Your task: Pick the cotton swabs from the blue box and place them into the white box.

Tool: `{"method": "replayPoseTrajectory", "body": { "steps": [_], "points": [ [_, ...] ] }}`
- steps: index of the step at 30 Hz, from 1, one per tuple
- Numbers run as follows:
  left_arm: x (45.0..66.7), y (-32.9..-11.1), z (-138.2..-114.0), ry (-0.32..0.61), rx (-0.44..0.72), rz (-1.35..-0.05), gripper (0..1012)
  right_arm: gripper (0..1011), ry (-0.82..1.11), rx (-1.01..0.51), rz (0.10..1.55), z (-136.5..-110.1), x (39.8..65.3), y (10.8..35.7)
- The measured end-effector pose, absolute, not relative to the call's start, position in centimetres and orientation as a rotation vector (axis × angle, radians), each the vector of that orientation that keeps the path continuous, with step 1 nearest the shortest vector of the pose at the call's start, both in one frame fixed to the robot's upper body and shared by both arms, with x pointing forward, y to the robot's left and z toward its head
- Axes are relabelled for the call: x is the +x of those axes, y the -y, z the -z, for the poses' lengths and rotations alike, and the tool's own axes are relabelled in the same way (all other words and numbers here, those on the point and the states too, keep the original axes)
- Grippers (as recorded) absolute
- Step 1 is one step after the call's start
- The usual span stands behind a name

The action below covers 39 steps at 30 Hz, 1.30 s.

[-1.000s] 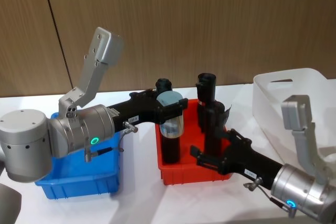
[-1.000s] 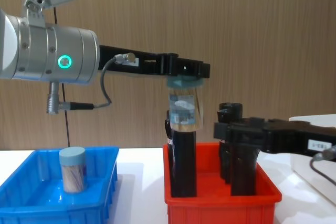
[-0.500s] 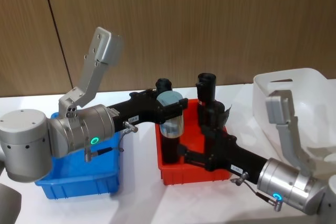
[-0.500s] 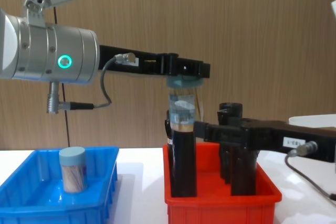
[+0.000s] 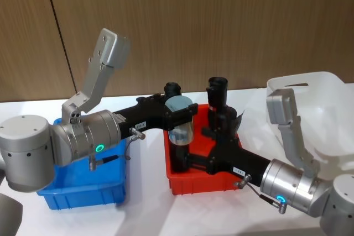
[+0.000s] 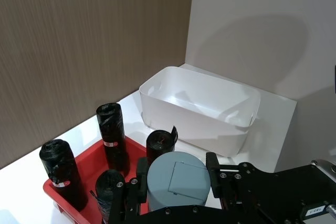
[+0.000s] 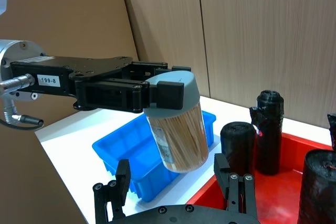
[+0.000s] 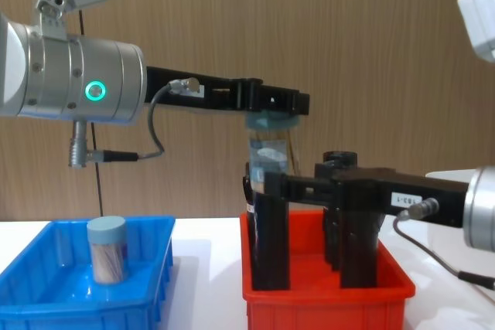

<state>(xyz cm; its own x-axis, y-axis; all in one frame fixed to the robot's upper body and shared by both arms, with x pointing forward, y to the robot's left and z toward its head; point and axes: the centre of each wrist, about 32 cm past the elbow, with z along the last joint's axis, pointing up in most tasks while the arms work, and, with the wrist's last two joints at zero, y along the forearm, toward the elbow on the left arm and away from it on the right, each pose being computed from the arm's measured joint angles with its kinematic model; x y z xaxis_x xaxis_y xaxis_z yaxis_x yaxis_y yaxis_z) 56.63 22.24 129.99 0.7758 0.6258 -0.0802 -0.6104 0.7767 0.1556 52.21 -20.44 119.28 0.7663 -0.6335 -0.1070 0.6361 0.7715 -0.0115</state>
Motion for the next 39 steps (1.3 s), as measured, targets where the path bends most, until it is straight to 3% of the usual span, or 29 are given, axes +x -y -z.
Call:
{"method": "replayPoseTrajectory", "body": {
  "steps": [39],
  "points": [
    [56.6, -22.2, -130.0, -0.130, 0.123, -0.671, 670, 1002, -0.035, 0.000, 0.694, -119.7, 54.8, 18.5]
  ]
}}
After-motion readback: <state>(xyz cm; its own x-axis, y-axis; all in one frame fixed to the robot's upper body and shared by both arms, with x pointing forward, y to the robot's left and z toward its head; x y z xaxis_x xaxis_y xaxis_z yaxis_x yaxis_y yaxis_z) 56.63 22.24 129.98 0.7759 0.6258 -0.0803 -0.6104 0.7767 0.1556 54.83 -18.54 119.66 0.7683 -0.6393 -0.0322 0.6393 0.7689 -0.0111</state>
